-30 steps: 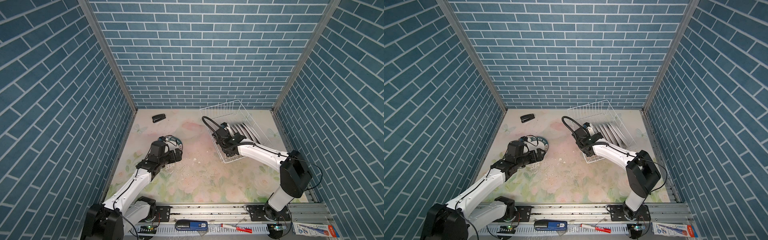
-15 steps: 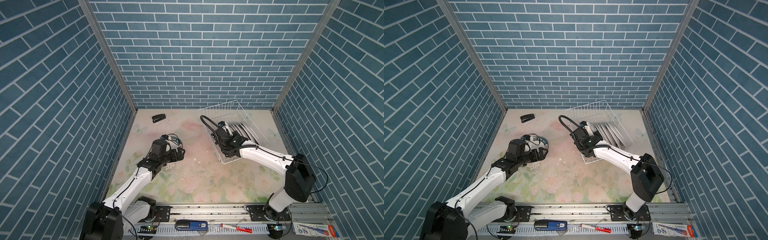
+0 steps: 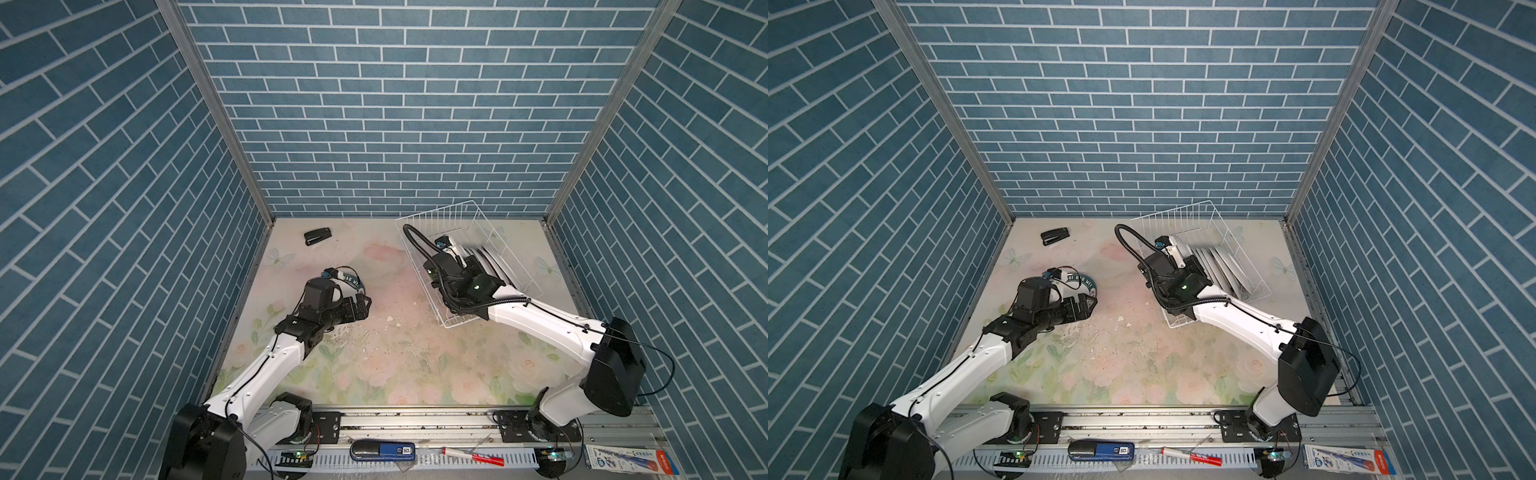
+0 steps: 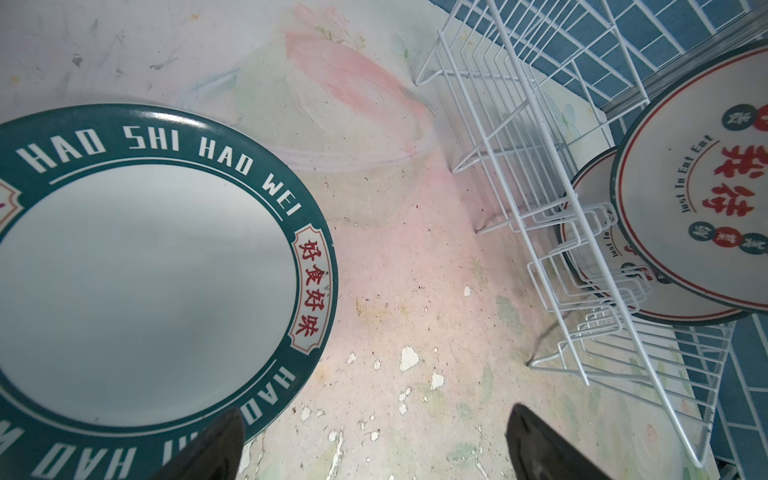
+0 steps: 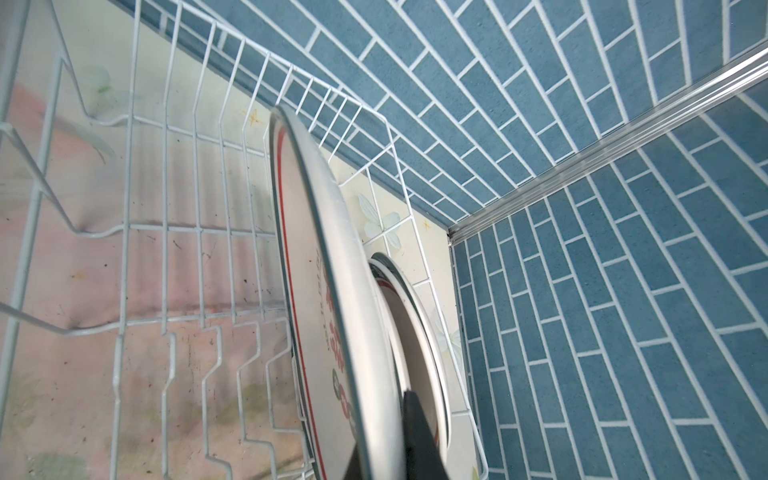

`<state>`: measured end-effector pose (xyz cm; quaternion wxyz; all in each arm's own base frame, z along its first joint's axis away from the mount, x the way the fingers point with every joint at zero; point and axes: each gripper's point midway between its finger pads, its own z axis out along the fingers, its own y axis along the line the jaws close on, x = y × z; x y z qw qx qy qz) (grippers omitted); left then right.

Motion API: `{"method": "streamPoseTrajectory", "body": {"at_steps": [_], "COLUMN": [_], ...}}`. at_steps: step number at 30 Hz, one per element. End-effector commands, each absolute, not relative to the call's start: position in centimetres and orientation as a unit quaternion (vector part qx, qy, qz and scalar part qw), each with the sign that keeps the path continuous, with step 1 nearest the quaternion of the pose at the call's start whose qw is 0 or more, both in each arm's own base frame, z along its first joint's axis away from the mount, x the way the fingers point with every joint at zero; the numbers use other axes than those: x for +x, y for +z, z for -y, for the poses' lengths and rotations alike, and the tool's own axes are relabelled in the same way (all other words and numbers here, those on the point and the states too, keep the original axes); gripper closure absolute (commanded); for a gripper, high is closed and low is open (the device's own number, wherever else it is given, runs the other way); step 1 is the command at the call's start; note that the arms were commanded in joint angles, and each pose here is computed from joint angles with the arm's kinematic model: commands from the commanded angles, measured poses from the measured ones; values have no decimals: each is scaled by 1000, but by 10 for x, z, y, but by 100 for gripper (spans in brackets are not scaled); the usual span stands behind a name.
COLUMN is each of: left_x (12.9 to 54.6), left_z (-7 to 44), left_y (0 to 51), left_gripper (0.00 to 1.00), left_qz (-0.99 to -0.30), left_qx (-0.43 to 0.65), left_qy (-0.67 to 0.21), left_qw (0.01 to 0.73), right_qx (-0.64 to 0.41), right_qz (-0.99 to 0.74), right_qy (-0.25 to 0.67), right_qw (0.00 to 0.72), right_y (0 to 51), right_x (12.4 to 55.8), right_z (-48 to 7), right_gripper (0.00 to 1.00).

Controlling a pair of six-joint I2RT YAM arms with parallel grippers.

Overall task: Unload the plates from the dish rack
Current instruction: 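Lift the left gripper off the stack while the right gripper grips the nearest rack plate, then lift the red-lettered white plate out of the rack with the right gripper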

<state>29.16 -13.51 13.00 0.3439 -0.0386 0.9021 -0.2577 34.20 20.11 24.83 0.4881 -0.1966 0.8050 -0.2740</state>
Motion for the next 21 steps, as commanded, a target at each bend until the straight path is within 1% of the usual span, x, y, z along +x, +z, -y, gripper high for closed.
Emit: {"method": "streamPoseTrajectory", "body": {"at_steps": [1, 3, 9, 14, 18, 21], "left_x": [298, 298, 299, 295, 293, 291], "left_z": [139, 139, 140, 140, 143, 147], "left_y": [143, 142, 140, 141, 145, 148], "left_gripper": [1, 1, 1, 1, 1, 1], "left_qz": [-894, -895, -893, -894, -889, -883], "left_qx": [-30, -31, -34, -28, -21, -13], "left_qy": [-264, -263, -267, -267, -277, -289], "left_qw": [360, 360, 361, 359, 365, 369], "right_qx": [-175, -178, -176, -157, -141, -122], "right_qz": [-801, -802, -798, -790, -785, -780], "right_qy": [-189, -172, -162, -126, -54, 28], "right_qw": [540, 544, 553, 579, 601, 613], "right_y": [283, 288, 298, 311, 322, 332], "right_x": [333, 330, 327, 322, 313, 302], "right_z": [-225, -230, -233, -232, -234, -235], "right_gripper": [100, 100, 100, 100, 100, 100]}}
